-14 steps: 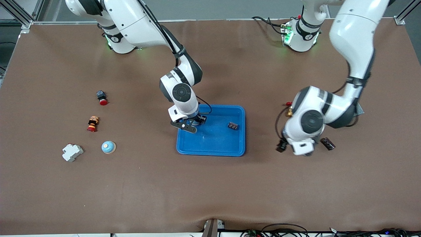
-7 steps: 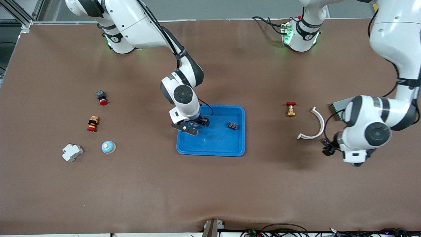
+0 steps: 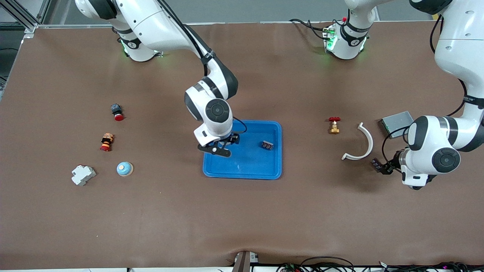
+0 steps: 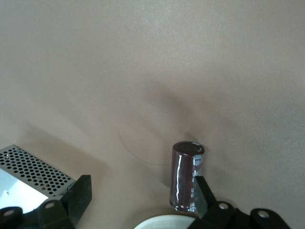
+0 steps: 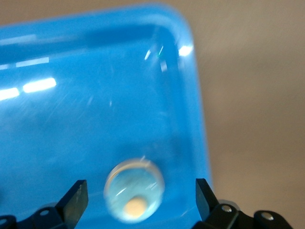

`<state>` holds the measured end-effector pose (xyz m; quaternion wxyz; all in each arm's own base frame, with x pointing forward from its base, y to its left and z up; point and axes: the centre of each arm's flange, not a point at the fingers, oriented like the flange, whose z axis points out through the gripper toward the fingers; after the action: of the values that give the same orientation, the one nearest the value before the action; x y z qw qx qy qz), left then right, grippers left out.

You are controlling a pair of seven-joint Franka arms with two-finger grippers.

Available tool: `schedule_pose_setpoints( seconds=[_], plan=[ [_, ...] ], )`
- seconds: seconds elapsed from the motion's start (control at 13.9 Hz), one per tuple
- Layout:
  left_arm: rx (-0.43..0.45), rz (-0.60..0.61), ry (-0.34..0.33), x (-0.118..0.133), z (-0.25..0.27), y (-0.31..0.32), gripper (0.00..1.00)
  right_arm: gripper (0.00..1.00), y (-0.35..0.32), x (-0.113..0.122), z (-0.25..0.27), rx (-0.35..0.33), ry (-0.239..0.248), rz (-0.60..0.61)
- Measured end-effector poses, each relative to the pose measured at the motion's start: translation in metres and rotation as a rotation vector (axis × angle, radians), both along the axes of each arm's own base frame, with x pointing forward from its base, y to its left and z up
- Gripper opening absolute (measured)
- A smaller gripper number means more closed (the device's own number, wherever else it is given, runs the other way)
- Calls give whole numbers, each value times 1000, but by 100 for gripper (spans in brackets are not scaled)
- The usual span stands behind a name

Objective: Place electrolytic capacitor and blue bell in tray
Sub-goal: 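Grasp the second capacitor with the left gripper while the right gripper reaches the bell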

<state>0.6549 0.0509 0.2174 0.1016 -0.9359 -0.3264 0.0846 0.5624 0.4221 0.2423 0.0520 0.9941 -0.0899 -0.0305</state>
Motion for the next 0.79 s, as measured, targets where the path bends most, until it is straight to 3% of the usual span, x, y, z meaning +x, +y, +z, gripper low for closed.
schedule_pose_setpoints(
  seconds=[0.36, 0.43, 0.58, 0.79],
  plan=[
    [-9, -12, -25, 3, 1, -8, 89, 100, -189, 105, 23, 18, 18, 172],
    [-12, -13, -32, 4, -1, -8, 82, 100, -235, 120, 27, 29, 21, 209],
    [-16, -15, -35, 5, -5, -9, 79, 100, -295, 136, 33, 44, 22, 287],
    [-26, -21, -38, 5, -12, -14, 75, 100, -324, 142, 35, 51, 21, 325]
  ],
)
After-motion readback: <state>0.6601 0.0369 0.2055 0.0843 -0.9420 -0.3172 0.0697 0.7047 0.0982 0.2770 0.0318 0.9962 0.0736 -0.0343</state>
